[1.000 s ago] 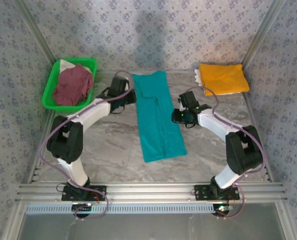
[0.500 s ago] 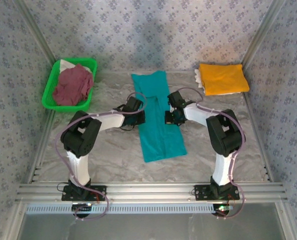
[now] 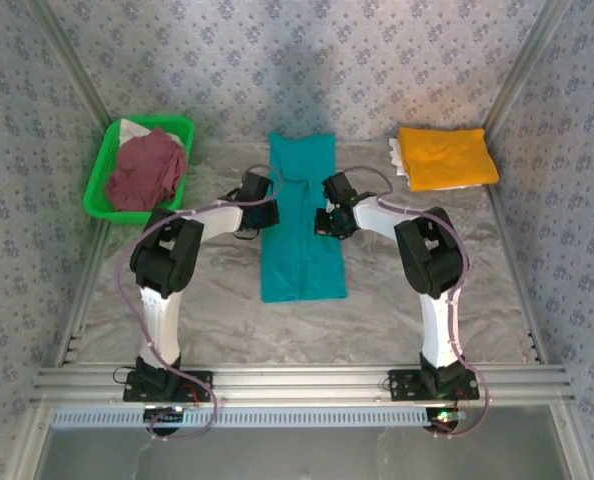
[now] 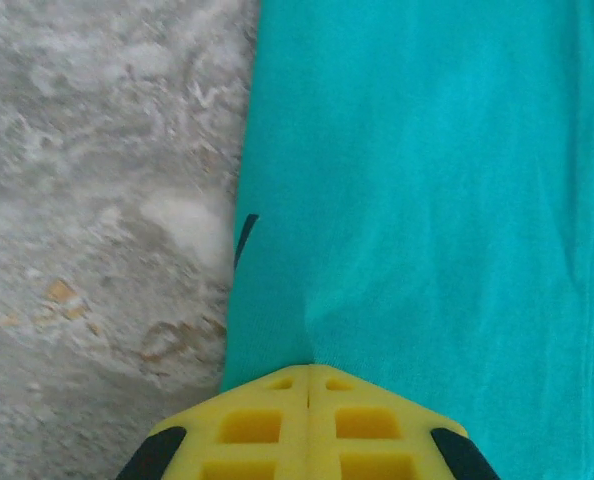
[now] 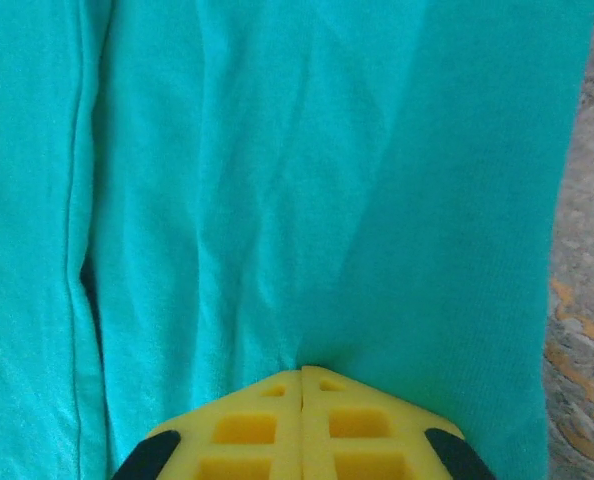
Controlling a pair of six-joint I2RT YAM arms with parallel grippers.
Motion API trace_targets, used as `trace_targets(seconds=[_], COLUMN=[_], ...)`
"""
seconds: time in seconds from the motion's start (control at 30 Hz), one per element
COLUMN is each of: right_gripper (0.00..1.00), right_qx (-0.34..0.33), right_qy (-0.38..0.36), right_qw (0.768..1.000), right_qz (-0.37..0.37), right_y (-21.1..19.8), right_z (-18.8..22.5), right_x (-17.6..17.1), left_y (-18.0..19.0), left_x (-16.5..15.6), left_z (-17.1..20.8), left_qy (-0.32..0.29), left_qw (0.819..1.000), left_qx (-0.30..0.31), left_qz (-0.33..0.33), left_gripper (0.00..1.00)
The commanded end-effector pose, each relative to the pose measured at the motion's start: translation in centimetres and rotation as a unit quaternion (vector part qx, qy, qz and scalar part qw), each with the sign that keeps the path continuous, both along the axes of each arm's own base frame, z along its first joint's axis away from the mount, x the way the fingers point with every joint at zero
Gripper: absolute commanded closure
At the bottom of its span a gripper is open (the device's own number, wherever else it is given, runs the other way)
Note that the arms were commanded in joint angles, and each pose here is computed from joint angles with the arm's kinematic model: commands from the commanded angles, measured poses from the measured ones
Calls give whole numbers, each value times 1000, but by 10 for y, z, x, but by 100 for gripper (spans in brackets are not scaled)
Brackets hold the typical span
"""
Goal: Fold and stack the t-shirts
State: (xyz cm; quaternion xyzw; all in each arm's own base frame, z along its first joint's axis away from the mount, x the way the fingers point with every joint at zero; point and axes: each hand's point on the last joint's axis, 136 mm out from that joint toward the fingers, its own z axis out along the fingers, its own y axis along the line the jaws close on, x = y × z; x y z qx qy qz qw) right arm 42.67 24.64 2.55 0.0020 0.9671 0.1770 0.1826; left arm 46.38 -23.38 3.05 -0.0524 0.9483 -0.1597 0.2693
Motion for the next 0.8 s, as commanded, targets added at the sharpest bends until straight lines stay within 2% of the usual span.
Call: trace_targets(seconds=[0.0, 0.13, 0.23, 0.37, 0.57, 0.77], right_gripper=[84, 70, 61, 51, 45, 39], right_qx=[-18, 7, 46, 72, 133, 149], right_qy=[53, 35, -2, -43, -27, 5], right_qw=[998, 999, 999, 996, 991, 989], right_qz=[-24, -24, -6, 4, 16, 7], right_y=[-7, -4, 5, -7, -36, -53], right_z=[-20, 16, 59, 97, 82, 61], right_x=[-17, -20, -26, -50, -115, -165], left_y=[7, 12, 22, 31, 46, 39], left_x=[-8, -22, -37, -65, -135, -197], left_z=[0, 28, 64, 105, 87, 57], left_qy=[17, -8, -48, -102, -64, -4], left_qw=[1000, 1000, 998, 993, 992, 982], left_qx=[22, 1, -17, -46, -110, -184], left_qz=[-10, 6, 26, 26, 0, -47], left_gripper=[100, 99, 80, 69, 67, 65])
